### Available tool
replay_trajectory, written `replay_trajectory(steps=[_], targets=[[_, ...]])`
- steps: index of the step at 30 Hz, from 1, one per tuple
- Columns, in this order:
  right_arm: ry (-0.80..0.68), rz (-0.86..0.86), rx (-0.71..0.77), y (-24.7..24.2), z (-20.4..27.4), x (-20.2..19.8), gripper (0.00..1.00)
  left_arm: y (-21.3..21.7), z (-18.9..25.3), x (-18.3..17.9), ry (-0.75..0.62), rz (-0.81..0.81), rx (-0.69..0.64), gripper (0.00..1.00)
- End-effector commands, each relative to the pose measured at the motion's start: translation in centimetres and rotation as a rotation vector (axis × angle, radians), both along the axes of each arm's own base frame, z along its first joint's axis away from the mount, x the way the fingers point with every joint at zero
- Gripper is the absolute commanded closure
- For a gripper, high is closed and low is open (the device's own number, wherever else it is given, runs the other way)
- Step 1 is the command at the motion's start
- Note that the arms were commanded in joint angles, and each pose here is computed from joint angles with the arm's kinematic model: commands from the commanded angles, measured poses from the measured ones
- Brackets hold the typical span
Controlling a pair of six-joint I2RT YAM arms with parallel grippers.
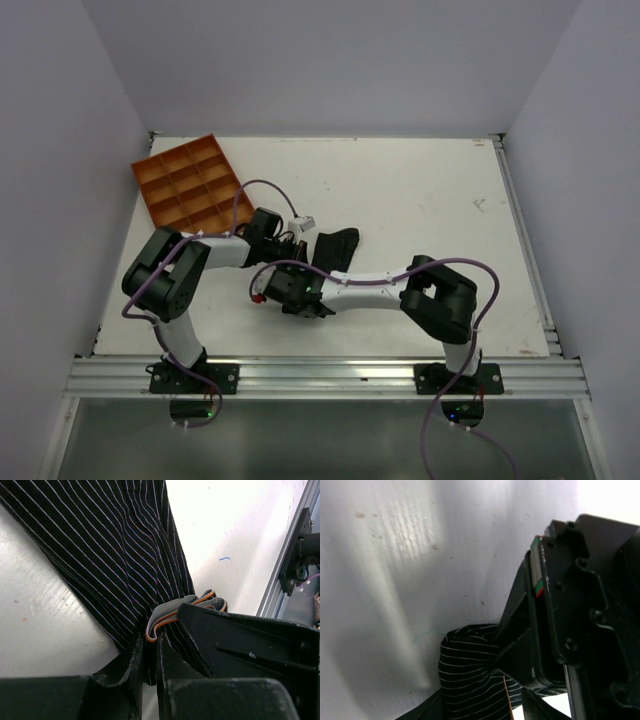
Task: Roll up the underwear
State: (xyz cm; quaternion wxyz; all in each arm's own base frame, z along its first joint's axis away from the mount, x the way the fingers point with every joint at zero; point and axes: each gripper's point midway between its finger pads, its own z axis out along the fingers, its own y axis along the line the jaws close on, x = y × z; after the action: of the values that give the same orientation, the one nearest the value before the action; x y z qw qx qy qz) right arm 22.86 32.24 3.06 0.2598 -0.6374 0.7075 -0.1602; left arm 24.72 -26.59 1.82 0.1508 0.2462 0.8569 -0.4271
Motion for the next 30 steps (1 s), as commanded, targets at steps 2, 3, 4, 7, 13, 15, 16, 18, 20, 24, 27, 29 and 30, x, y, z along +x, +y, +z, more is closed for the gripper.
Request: replay_trajectory(steps=[2, 3, 4, 7, 13, 15, 16, 18, 20, 24, 27, 29, 30], targets=[[-0.020, -0.081, -0.069, -3.0, -0.9, 0.4, 0.36, 2.5, -4.4, -1.8, 0.071, 0.017, 0.179, 1.00], [-0.041, -0.088, -0.063, -3.1, -0.4, 0.7, 0.35, 2.5, -4.4, -1.7, 0.075, 0.019, 0.182, 1.00], [-0.048, -0.094, -0.060, -3.1, -0.2, 0.7, 0.35, 2.5, -4.4, -1.7, 0.073, 0.017, 0.184, 1.00], [-0.050, -0.096, -0.049, -3.1, 0.2, 0.7, 0.29, 2.5, -4.6, -1.7, 0.080, 0.016, 0.187, 1.00], [-0.004, -0.098, -0.063, -3.9, -0.8, -0.3, 0.30, 2.5, -4.7, -1.6, 0.084, 0.018, 0.192, 1.00], [0.024, -0.095, -0.069, -4.1, -1.3, -0.8, 0.32, 2.5, -4.8, -1.6, 0.085, 0.018, 0.192, 1.00], [0.031, -0.096, -0.067, -4.1, -1.5, -0.9, 0.33, 2.5, -4.7, -1.6, 0.086, 0.019, 0.192, 1.00], [0.062, -0.087, -0.069, -4.2, -1.9, -1.4, 0.35, 2.5, -4.8, -1.6, 0.088, 0.020, 0.195, 1.00], [0.073, -0.085, -0.074, -4.4, -2.1, -1.6, 0.36, 2.5, -4.7, -1.6, 0.085, 0.018, 0.194, 1.00], [0.118, -0.072, -0.078, -4.7, -2.5, -2.4, 0.44, 2.8, -4.6, -1.4, 0.090, 0.015, 0.222, 0.95], [0.167, -0.082, -0.054, -4.7, -2.8, -2.9, 0.57, 2.6, -3.9, -0.6, 0.065, 0.015, 0.220, 0.92], [0.208, -0.109, -0.022, -4.6, -2.9, -3.2, 0.71, 2.3, -3.1, -0.1, 0.048, 0.020, 0.203, 0.84], [0.224, -0.115, -0.009, -4.6, -2.9, -3.4, 0.76, 2.2, -2.9, -0.1, 0.052, 0.018, 0.203, 0.82]])
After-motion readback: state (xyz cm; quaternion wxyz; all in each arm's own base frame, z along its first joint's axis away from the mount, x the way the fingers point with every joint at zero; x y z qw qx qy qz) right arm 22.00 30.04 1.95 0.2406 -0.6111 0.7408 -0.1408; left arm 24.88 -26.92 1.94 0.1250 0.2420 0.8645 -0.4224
